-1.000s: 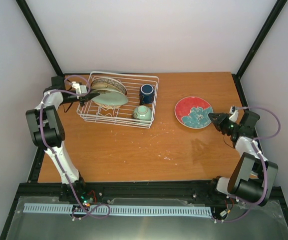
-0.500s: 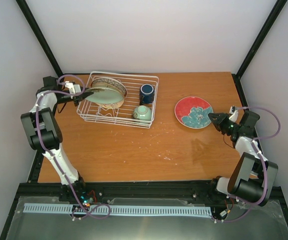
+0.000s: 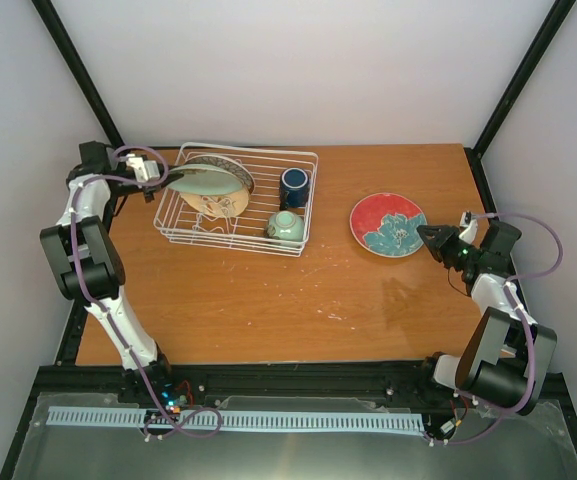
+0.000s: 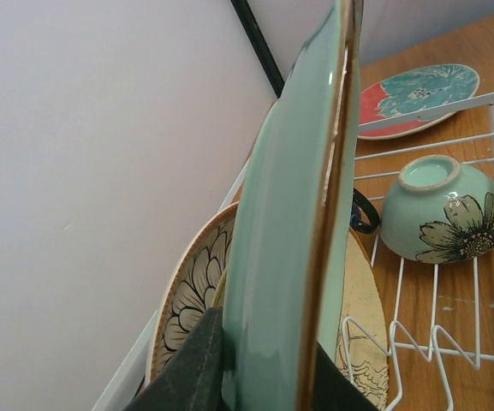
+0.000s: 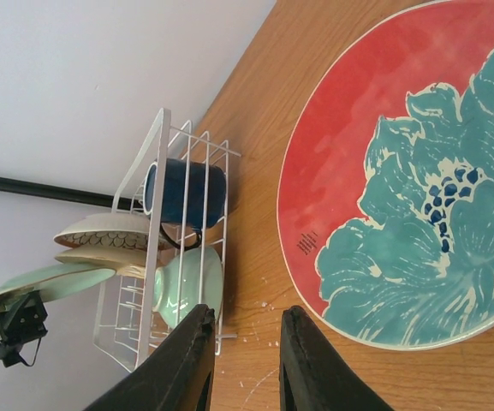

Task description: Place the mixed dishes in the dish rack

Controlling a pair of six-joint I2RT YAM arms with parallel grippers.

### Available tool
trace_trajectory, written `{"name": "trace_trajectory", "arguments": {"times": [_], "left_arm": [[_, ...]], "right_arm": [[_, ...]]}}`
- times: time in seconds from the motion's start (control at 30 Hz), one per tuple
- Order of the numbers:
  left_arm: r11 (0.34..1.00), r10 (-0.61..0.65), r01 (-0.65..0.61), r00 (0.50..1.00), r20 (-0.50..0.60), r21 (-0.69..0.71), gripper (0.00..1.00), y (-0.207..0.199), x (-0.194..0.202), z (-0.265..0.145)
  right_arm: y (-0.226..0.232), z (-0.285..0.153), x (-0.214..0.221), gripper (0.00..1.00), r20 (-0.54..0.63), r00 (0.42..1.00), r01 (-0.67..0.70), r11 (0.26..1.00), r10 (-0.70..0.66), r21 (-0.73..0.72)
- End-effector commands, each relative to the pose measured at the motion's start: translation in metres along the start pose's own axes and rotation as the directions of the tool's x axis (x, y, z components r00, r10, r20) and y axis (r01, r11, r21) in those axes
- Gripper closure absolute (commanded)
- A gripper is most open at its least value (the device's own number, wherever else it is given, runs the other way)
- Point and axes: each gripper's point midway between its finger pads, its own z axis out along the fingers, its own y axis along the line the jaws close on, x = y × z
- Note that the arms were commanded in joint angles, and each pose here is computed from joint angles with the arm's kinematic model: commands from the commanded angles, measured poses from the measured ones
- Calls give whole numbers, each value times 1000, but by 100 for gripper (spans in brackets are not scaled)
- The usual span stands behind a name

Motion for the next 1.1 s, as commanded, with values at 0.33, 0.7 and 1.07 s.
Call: {"name": "trace_trajectory", "arguments": {"times": [0.33,0.7,1.07], "left_arm": [[998,65,-66,995,73,5,99,-9,-37,1],[999,-18,18,1000,-4,48,100,-20,10,17],[993,-82,88,994,-75,84,99,-40,63,36]], "right_arm": [[11,0,5,79,-2,1000,24,999,-24,-27],[7,0,7,80,-13,999,31,999,-31,-13],[4,3,4,80,-13,999,32,999,-32,-6]]}}
